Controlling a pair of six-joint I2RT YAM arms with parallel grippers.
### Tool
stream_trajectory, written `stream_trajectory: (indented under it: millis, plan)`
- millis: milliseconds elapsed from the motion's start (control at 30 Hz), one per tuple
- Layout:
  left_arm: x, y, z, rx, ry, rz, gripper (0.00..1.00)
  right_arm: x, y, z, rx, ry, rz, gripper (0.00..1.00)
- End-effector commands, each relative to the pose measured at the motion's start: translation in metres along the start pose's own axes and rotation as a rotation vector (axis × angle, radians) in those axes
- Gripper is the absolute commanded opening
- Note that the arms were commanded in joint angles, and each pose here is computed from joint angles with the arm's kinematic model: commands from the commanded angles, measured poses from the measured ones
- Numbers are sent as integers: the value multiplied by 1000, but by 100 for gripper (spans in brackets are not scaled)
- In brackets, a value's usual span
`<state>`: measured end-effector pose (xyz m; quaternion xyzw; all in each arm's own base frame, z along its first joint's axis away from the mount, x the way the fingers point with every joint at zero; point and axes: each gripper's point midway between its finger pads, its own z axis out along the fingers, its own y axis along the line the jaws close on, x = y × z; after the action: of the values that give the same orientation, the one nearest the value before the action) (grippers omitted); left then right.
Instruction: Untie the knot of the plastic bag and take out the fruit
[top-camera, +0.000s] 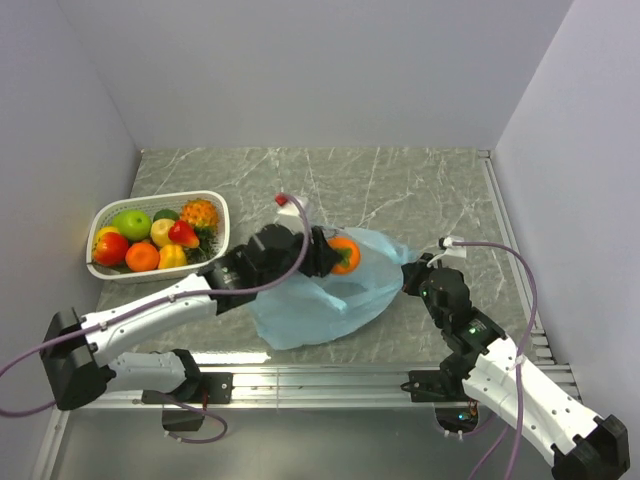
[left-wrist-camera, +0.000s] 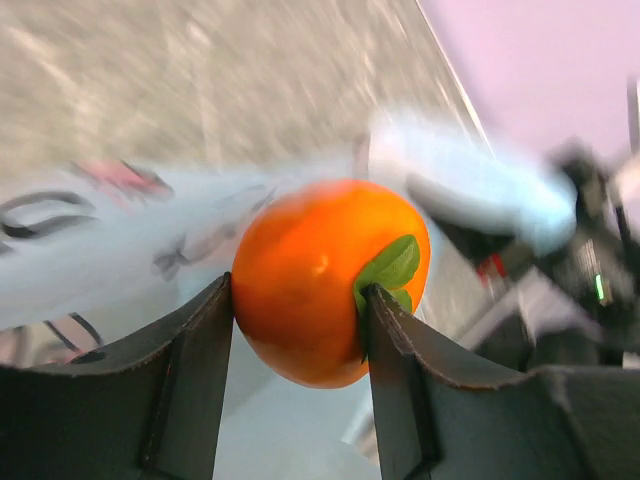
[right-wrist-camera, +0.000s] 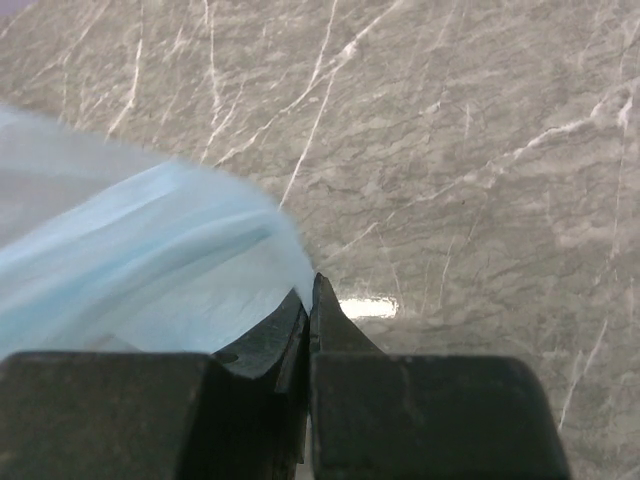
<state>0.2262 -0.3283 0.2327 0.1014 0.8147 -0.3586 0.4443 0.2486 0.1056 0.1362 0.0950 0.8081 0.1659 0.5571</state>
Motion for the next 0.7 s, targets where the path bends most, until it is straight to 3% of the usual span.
stream_trajectory:
  millis: [0,100,233,467,567,667]
  plan:
    - [-72,22,-20,-64,-168,-51,11,-26,7,-3,-8,-74,11,0]
    - [-103,59,-36,-168,-242,-100,11,-27,7,-4,-10,-74,12,0]
    - [-122,63,-56,-92,-279,-100,11,-27,8,-4,-14,-77,13,0]
    - [-85,24,-41,173,-118,-107,13,-32,17,-2,-42,-81,15,0]
    - [-96,45,-45,63,-196,-147,11,-41,15,-2,-22,-105,10,0]
    - [-112,95,-54,-180,-261,-197,9,-50,13,-2,4,-130,11,0]
